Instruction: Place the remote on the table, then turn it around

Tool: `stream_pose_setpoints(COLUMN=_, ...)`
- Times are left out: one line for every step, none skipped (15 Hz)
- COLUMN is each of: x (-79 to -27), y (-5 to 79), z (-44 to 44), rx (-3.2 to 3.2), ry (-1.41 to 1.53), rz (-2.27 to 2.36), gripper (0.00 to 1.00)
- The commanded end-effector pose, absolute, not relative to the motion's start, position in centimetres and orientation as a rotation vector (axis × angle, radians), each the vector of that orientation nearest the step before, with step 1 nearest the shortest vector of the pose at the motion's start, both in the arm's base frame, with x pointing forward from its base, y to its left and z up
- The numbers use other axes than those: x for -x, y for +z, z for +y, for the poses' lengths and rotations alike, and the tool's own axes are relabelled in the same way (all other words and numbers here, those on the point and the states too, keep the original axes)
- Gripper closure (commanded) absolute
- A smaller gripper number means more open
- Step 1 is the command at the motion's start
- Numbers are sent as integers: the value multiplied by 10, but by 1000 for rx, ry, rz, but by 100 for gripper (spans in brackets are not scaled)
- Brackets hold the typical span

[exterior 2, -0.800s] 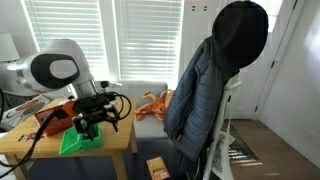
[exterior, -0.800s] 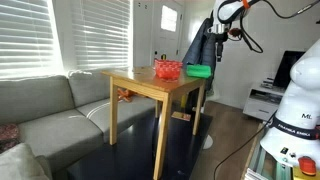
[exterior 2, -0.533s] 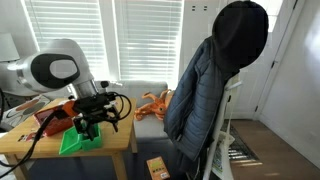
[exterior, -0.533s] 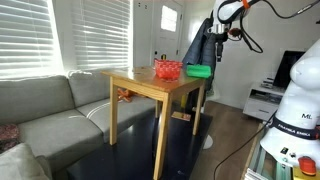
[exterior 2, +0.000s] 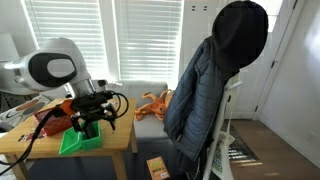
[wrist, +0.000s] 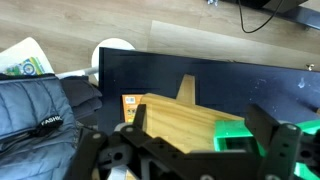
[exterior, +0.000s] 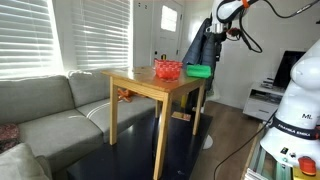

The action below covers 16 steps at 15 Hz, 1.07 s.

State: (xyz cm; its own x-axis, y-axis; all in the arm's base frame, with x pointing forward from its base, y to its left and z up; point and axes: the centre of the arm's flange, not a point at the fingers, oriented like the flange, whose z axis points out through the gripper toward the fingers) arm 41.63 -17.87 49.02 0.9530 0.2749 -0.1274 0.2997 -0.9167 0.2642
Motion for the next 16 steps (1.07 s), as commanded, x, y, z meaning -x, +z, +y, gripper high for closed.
stream_pose_setpoints(x=-431, y=507, z=-140, rx=-2859, ry=-8, rz=586, gripper=0)
stream_pose_setpoints(x=-436, y=510, z=-128, rx=-2870, ry=15, rz=610, gripper=0)
stream_pose_setpoints(x=-441, y=512, z=-120, rx=-2880, ry=45, rz=630, gripper=0)
stream_pose_setpoints(x=-445, y=513, z=-114, rx=-2898, ry=69, rz=646, gripper=0)
stream_pose_setpoints(x=-449, y=513, z=-109, rx=-2917, ry=99, rz=656, gripper=0)
stream_pose_setpoints(x=-453, y=512, z=-106, rx=-2939, ry=133, rz=664, gripper=0)
stream_pose_setpoints(x=-455, y=512, z=-104, rx=-2953, ry=154, rz=665, gripper=0)
stream_pose_setpoints(x=-458, y=509, z=-103, rx=-2965, ry=178, rz=669, gripper=0)
stream_pose_setpoints(x=-459, y=508, z=-102, rx=-2976, ry=195, rz=673, gripper=0)
stream_pose_setpoints(x=-460, y=505, z=-102, rx=-2978, ry=218, rz=675, gripper=0)
stream_pose_setpoints(x=-462, y=503, z=-102, rx=-2977, ry=242, rz=676, gripper=0)
stream_pose_setpoints(x=-464, y=501, z=-102, rx=-2979, ry=255, rz=688, gripper=0)
stream_pose_setpoints(x=-465, y=499, z=-102, rx=-2978, ry=272, rz=700, gripper=0)
stream_pose_setpoints(x=-467, y=497, z=-103, rx=-2977, ry=281, rz=706, gripper=0)
stream_pose_setpoints(x=-469, y=495, z=-104, rx=-2982, ry=286, rz=714, gripper=0)
stream_pose_setpoints(x=-471, y=493, z=-105, rx=-2984, ry=286, rz=723, gripper=0)
